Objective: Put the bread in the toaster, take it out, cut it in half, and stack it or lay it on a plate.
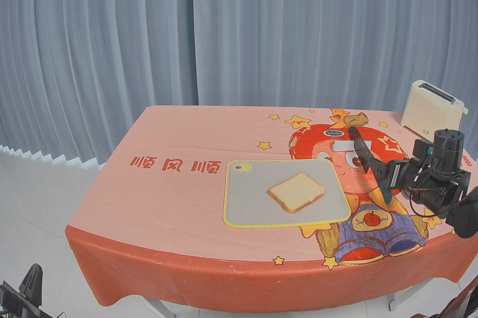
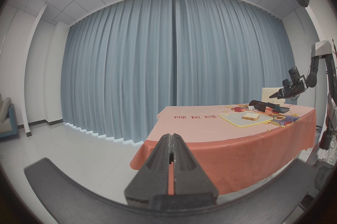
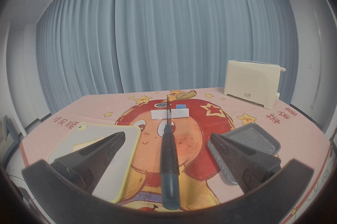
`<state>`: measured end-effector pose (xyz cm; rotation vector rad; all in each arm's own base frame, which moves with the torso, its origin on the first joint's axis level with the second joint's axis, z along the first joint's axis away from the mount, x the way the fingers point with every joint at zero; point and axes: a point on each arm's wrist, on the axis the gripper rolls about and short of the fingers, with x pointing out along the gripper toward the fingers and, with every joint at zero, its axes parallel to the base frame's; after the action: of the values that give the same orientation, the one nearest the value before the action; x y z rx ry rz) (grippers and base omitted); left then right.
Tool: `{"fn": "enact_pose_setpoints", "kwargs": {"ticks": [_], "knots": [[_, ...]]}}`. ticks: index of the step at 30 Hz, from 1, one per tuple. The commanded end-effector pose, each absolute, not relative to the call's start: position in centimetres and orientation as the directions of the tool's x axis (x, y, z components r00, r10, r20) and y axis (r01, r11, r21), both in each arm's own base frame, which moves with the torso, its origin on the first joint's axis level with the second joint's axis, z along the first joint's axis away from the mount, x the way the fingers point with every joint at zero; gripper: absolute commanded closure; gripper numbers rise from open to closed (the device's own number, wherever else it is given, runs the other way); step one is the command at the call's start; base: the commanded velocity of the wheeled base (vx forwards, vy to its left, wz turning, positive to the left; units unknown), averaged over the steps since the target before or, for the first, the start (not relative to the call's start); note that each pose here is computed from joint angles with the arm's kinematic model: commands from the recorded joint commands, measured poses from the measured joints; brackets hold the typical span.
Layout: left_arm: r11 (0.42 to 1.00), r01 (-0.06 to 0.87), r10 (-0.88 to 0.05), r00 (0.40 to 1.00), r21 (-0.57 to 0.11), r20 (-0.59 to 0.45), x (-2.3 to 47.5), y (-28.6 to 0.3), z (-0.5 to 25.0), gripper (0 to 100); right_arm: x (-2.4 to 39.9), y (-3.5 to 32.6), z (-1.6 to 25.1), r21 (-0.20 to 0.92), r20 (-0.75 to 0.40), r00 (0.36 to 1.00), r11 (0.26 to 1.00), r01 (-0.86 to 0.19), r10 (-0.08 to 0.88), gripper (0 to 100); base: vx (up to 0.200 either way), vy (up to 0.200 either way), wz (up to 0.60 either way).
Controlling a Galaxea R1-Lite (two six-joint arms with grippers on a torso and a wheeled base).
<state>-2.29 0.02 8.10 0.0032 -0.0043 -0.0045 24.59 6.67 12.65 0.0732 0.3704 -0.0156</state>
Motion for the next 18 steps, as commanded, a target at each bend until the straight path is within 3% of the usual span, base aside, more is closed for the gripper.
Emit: {"fn": "enact_pose_setpoints", "kwargs": {"ticks": [1, 13, 18], "knots": [[1.0, 0.005, -0.005, 1.0, 0.003, -0.011, -2.2, 0.0, 7.6, 100, 24.9, 6.7, 11.5, 0.054, -0.401, 0.916, 0.998, 0.034, -0.009, 0, 0.0, 0.0, 0.0], [1.0, 0.005, -0.005, 1.0, 0.003, -0.011, -2.2, 0.0, 7.6, 100, 25.9, 6.7, 10.2, 0.057, -0.387, 0.922, 0.998, 0.04, -0.014, 0, 0.0, 0.0, 0.0], [1.0, 0.005, -0.005, 1.0, 0.003, -0.011, -2.2, 0.0, 7.6, 100, 26.4, 6.4, 11.7, 0.052, -0.339, 0.941, 0.998, 0.042, -0.022, 0, 0.0, 0.0, 0.0]]}}
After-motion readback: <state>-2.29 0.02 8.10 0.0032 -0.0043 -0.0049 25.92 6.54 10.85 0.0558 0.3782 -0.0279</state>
